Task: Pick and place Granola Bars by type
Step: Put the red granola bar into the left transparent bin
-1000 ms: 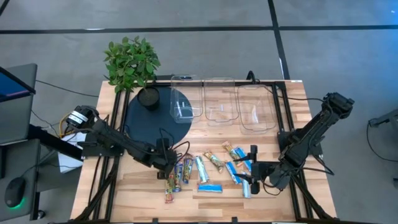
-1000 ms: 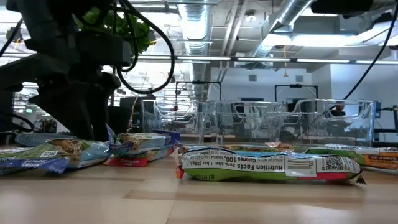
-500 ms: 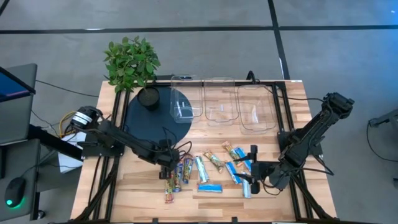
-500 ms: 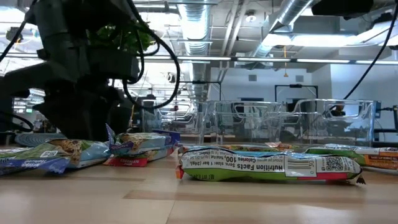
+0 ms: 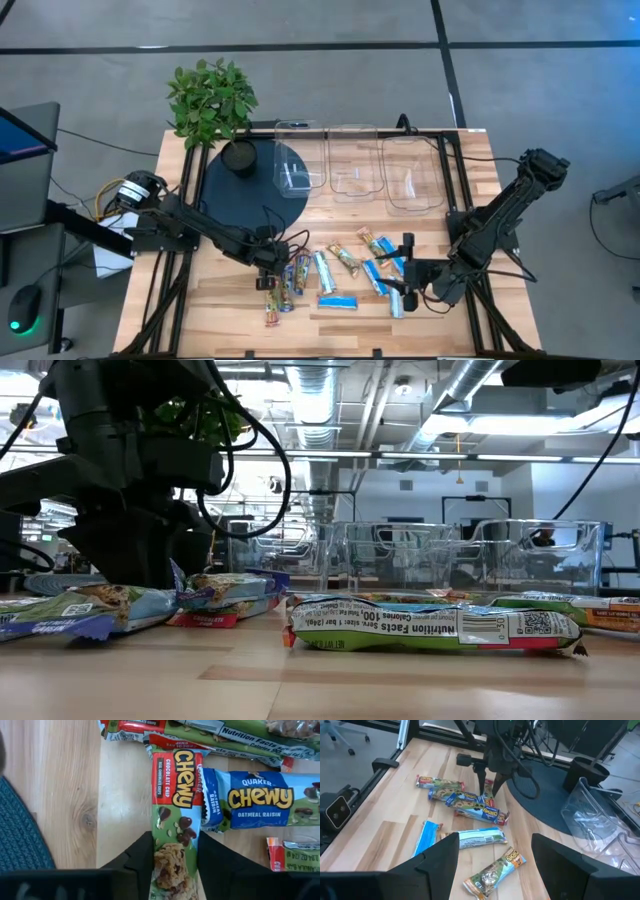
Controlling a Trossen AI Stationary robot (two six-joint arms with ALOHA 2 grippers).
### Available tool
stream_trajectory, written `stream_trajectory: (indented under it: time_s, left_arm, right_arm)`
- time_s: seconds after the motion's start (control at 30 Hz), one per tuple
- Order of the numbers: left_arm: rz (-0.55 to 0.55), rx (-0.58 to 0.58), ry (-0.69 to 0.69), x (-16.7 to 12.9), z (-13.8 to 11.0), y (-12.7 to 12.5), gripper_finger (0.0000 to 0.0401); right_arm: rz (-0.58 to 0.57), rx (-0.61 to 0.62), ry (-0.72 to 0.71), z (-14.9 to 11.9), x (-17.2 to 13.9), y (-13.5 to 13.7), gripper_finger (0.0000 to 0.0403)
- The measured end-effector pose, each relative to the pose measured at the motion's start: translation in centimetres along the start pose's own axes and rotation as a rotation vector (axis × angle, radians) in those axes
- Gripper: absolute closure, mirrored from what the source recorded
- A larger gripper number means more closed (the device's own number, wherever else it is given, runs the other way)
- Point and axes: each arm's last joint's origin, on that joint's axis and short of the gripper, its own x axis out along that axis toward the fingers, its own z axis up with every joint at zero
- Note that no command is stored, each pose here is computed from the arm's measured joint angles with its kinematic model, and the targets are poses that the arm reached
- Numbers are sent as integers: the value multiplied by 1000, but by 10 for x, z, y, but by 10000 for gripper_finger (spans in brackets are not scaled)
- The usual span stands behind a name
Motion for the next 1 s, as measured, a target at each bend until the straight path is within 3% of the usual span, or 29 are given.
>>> stream_trajectory:
  time_s: [0.3, 0.47, 1.0]
  left_arm:
    - [7, 0, 1, 1, 0, 0, 269]
    - [10, 12, -2, -2, 3, -2, 284]
    - [175, 141, -67, -37, 30, -26, 292]
  right_arm:
    - [-1, 0, 0, 0, 0, 0, 159]
    - [-1, -1, 0, 0, 0, 0, 159]
    - [-4, 3, 12, -2, 0, 0, 159]
